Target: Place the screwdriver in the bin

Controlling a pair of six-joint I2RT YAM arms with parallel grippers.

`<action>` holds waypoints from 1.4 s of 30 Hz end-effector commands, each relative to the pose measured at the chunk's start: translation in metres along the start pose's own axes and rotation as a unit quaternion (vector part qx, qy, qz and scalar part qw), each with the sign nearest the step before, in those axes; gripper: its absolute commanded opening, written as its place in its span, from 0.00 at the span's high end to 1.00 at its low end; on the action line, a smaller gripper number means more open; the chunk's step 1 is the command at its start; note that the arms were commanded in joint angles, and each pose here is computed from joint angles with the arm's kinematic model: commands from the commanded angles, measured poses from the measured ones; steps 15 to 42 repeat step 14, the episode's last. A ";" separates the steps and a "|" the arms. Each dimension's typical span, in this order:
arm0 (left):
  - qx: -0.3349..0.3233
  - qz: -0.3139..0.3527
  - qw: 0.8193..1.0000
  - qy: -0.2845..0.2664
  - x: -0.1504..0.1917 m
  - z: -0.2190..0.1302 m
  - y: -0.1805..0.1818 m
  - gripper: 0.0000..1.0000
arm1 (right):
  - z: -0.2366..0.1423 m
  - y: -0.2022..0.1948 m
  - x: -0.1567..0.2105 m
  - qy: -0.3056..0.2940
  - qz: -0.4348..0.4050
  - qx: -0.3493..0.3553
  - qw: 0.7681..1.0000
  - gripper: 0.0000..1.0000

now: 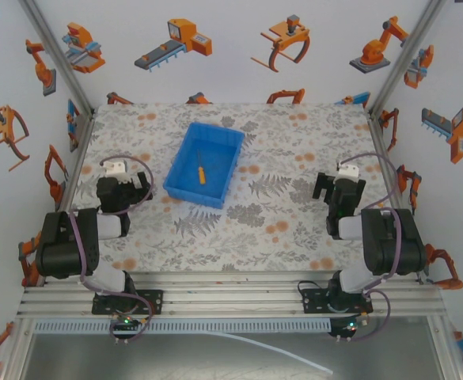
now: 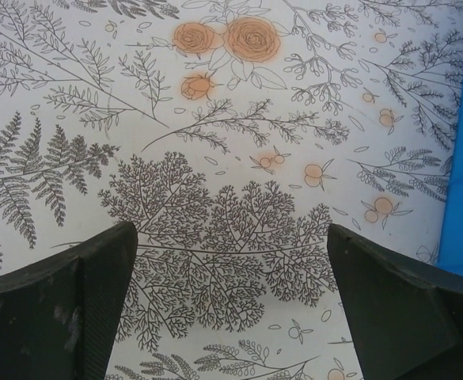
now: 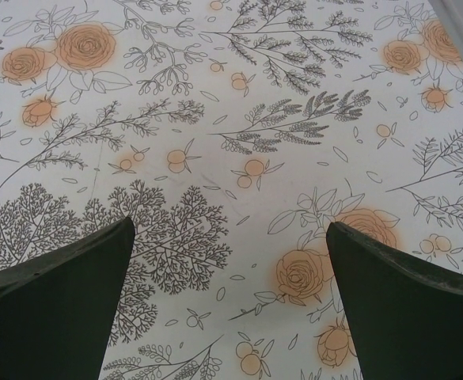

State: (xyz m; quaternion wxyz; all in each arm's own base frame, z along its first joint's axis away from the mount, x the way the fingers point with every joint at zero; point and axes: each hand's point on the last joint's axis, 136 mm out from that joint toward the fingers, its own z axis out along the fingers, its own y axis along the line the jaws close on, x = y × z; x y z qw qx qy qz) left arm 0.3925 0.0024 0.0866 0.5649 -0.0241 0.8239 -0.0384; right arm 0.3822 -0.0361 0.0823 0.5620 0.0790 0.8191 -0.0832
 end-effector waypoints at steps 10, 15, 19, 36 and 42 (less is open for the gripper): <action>-0.021 0.018 1.000 0.005 -0.004 0.005 -0.001 0.03 | 0.003 -0.004 -0.011 -0.014 0.008 0.011 1.000 0.01; -0.021 0.018 1.000 0.006 -0.004 0.005 -0.002 0.03 | 0.003 -0.005 -0.011 -0.013 0.008 0.012 1.000 0.01; -0.021 0.018 1.000 0.006 -0.004 0.005 -0.002 0.03 | 0.003 -0.005 -0.011 -0.013 0.008 0.012 1.000 0.01; -0.021 0.018 1.000 0.006 -0.004 0.005 -0.002 0.03 | 0.003 -0.005 -0.011 -0.013 0.008 0.012 1.000 0.01; -0.021 0.018 1.000 0.006 -0.004 0.005 -0.002 0.03 | 0.003 -0.005 -0.011 -0.013 0.008 0.012 1.000 0.01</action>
